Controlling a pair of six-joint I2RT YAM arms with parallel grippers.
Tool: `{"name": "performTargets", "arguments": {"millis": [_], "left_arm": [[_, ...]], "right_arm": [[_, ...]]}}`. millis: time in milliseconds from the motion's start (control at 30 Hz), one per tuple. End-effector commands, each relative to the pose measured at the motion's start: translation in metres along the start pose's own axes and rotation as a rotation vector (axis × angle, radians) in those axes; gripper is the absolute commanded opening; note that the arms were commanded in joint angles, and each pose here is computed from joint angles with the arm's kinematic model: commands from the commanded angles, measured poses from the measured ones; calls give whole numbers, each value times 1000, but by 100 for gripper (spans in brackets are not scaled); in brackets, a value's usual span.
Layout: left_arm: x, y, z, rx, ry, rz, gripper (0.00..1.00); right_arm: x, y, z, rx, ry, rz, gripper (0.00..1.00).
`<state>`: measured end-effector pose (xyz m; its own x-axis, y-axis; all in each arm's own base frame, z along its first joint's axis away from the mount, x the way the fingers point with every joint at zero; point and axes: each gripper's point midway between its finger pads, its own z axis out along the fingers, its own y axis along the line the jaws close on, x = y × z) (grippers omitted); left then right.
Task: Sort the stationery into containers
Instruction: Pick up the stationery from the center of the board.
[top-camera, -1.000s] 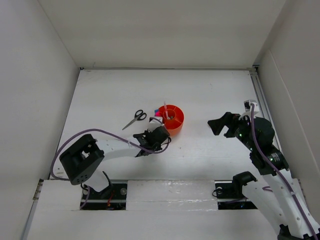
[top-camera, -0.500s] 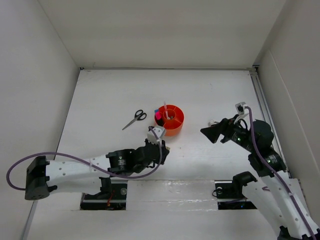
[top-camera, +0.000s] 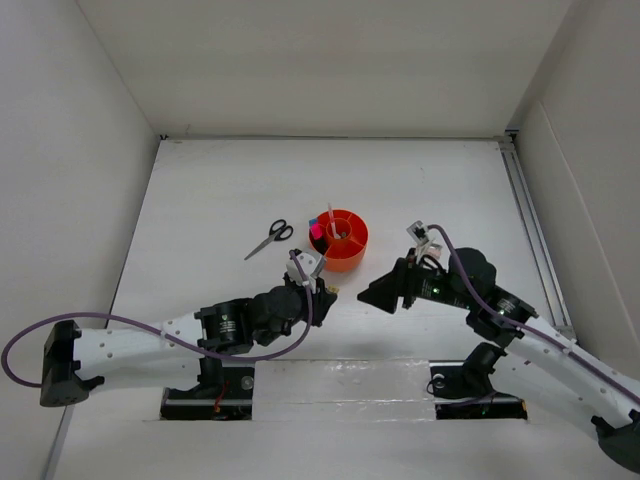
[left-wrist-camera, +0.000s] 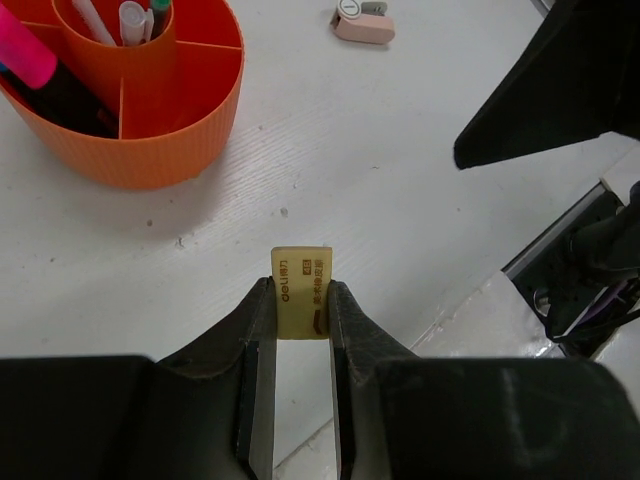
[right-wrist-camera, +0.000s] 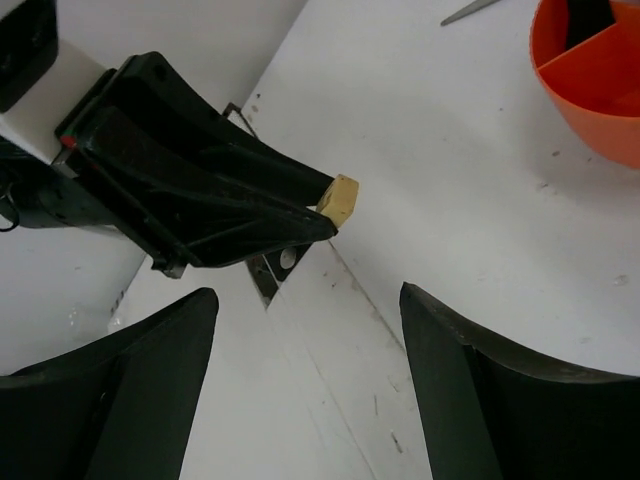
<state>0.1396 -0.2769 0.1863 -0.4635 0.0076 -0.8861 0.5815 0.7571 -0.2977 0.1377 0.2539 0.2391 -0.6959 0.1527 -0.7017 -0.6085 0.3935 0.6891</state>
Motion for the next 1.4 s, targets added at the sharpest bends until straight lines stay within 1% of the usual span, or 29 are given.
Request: {"name": "performTargets", "arguments": {"millis": [0,33,133,167,233,300,367,400,467,600,667,800,967,1000,1133,1200,1267,1367], "left_arm": [[-24,-14,-7,70,-66,1,0],[-26,-11,-7,52,-76,0,0],[-22,-8,-5,36,-67,9,0],[-22,-8,-5,36,-67,9,0],[-25,-9,-5,40,-76,17,0],[-25,-12,-7,57,-87,20,0],[-25,-10,-8,64,-101,24,0],[-28,-10,-11,69,-113,27,0],[-29,-10,-12,75,-123,20,0],[-30,-13,-14,96,-122,26,0],[-30,-13,-14,96,-122,26,0],[-24,-14,-11,96,-102,37,0],[-24,-14,-11,96,-102,38,0],[-24,-14,-11,96,-102,38,0],[-23,-16,-12,104,-99,40,0],[-23,-16,-12,104,-99,40,0],[-23,-16,-12,104,-99,40,0],[-23,-16,-12,104,-99,49,0]], "right_arm": [[-28,11,17,20,-115,31,79],[-34,-1,20,101,-153,59,79],[-32,-8,33,160,-154,102,78],[-38,-11,35,190,-182,110,76],[-38,-16,40,217,-183,122,75],[-43,-14,42,219,-193,121,72],[-44,-13,44,215,-198,129,71],[-46,-10,45,198,-200,127,67],[-45,-9,50,195,-188,128,63],[-42,2,61,152,-171,129,63],[-36,5,66,143,-145,128,60],[-32,18,72,107,-129,129,59],[-35,22,70,94,-142,127,58],[-35,22,70,94,-142,127,57],[-33,24,70,80,-126,117,57],[-29,23,72,80,-111,119,55],[-19,20,77,82,-82,120,55],[-10,22,77,55,-56,118,48]]}}
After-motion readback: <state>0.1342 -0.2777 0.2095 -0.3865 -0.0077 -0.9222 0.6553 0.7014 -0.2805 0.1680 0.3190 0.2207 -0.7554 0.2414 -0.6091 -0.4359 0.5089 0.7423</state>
